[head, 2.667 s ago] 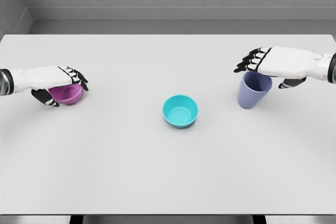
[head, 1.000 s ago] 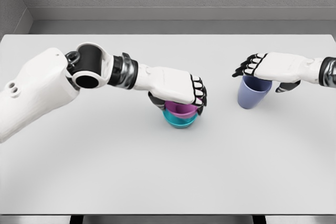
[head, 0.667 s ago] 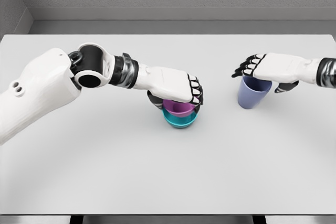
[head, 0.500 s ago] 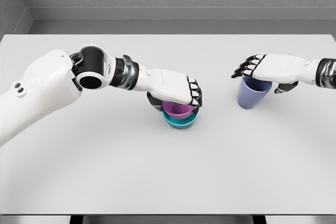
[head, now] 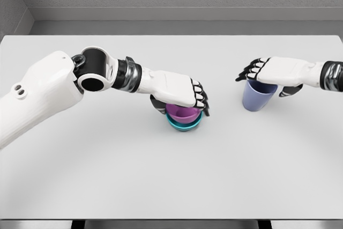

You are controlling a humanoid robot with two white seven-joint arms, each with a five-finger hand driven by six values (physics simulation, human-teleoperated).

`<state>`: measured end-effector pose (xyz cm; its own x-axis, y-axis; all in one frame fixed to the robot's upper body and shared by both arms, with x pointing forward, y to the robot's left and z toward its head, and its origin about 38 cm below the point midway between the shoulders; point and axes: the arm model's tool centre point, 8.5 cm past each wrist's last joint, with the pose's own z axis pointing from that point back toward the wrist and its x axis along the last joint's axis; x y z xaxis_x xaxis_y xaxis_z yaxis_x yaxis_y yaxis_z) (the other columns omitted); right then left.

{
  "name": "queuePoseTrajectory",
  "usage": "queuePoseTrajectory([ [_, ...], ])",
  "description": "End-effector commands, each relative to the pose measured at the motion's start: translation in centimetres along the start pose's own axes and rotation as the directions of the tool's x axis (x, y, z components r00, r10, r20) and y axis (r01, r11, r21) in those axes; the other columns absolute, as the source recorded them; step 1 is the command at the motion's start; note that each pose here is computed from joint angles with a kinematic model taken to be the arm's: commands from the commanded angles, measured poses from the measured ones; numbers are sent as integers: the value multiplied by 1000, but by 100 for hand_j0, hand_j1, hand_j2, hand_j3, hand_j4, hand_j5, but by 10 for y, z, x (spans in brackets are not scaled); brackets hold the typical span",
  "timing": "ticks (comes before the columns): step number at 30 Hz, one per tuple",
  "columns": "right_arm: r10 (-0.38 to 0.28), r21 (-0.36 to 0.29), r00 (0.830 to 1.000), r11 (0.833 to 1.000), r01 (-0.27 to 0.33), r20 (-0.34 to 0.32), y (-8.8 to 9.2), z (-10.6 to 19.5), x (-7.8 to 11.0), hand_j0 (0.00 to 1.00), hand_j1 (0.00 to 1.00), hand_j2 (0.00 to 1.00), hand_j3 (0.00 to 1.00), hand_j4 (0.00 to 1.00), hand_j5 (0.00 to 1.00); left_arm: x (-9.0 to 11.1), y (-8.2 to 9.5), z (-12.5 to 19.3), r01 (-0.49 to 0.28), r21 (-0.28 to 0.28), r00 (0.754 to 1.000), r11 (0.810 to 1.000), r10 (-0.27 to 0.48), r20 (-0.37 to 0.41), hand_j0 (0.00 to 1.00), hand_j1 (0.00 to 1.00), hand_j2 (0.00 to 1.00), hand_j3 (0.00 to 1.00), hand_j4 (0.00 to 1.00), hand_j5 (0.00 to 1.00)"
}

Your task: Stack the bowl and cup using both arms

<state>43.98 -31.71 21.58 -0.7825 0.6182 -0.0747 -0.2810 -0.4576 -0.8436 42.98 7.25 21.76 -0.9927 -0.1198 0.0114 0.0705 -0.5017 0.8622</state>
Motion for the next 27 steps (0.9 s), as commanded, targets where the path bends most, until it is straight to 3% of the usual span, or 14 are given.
queuePoseTrajectory([
  [1,-5,-4,1000,1000,5,0,0,0,0,100,100,100,100,100,100,-1,1,1,-5,4,1000,1000,5,-2,100,100,100,100,100,100],
  [9,-12,3,1000,1000,12,-1,3,-1,-1,100,100,100,100,100,100,-5,-1,13,-27,15,1000,1000,27,-11,100,100,100,100,100,100],
  [14,-15,4,1000,1000,15,-4,3,-2,-2,100,100,100,100,100,100,-26,-4,110,-120,69,986,990,127,-112,100,100,100,100,100,100],
  [16,-15,3,1000,1000,15,-2,3,-3,-2,100,100,100,100,100,100,-35,-1,146,-122,112,973,986,141,-183,100,100,100,100,100,100],
  [18,-17,2,1000,1000,17,-1,3,-3,-2,100,100,100,100,100,100,-42,-19,176,-155,99,952,983,175,-252,100,100,100,100,100,100],
  [20,-17,1,1000,1000,17,0,3,-4,-1,100,100,100,100,100,100,-39,-34,167,-188,98,949,977,207,-236,100,100,100,100,100,100],
  [27,-14,10,1000,1000,14,-8,5,-4,-3,100,100,100,100,100,100,-49,-51,176,-234,94,927,968,251,-278,100,100,100,100,100,100],
])
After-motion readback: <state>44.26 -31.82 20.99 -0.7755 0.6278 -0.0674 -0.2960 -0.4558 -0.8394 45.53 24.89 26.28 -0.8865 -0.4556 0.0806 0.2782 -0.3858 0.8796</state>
